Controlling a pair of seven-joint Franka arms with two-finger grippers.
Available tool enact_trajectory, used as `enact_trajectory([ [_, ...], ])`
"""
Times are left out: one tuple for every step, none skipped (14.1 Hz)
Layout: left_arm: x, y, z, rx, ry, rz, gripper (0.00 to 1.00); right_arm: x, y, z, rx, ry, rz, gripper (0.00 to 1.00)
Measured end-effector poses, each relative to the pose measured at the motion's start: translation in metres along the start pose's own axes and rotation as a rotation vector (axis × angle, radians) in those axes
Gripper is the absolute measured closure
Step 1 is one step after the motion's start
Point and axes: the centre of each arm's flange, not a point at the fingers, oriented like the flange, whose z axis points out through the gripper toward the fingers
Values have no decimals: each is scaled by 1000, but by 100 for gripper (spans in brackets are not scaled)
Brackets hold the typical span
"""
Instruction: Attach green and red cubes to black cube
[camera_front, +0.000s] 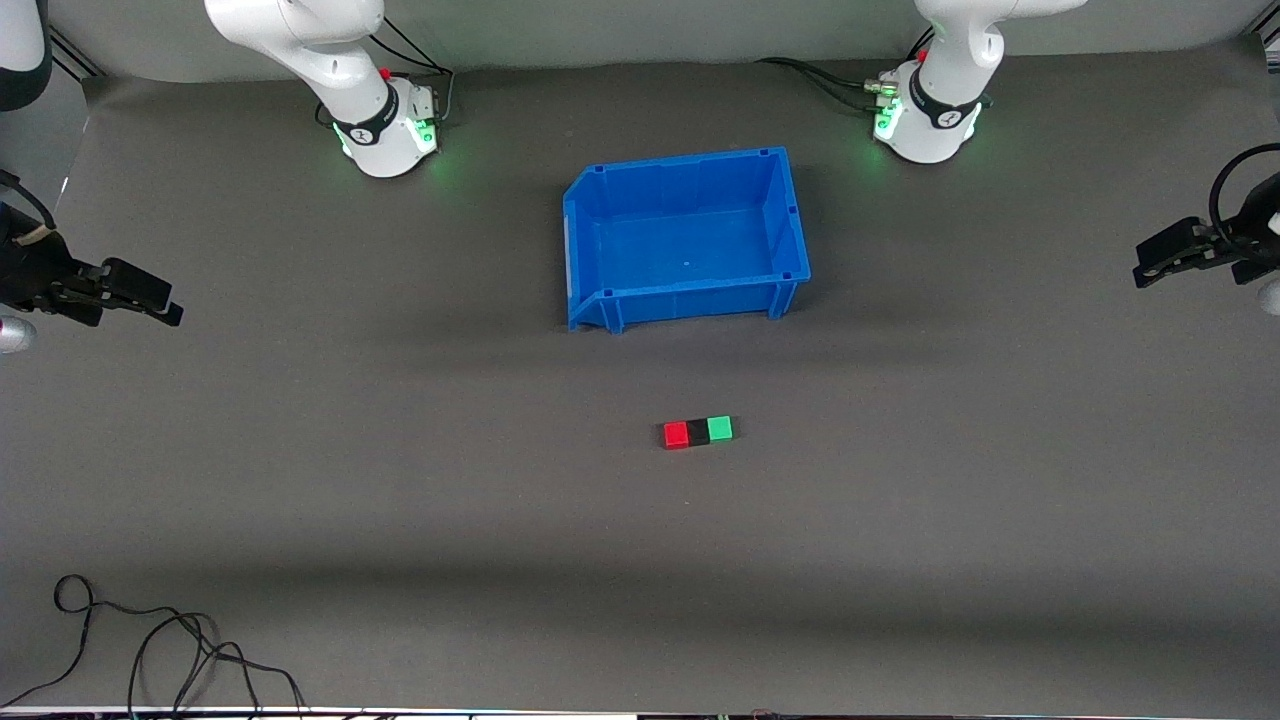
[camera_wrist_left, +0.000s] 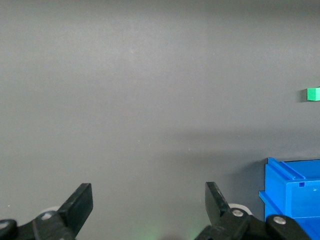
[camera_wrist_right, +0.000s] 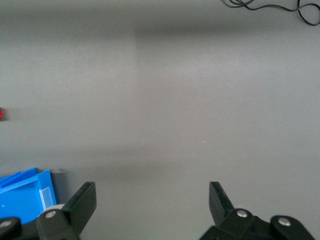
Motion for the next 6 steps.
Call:
enact_trajectory([
  [1, 0, 2, 0, -3, 2, 0, 0, 0, 0, 0, 0, 0, 0],
  [2, 1, 4, 0, -7, 6, 0, 0, 0, 0, 0, 0, 0, 0],
  [4, 1, 7, 0, -11, 7, 0, 0, 0, 0, 0, 0, 0, 0],
  [6, 1, 9, -1, -11, 7, 0, 0, 0, 0, 0, 0, 0, 0],
  [8, 0, 11, -1, -6, 6, 0, 0, 0, 0, 0, 0, 0, 0],
  [9, -2, 11, -1, -2, 2, 0, 0, 0, 0, 0, 0, 0, 0],
])
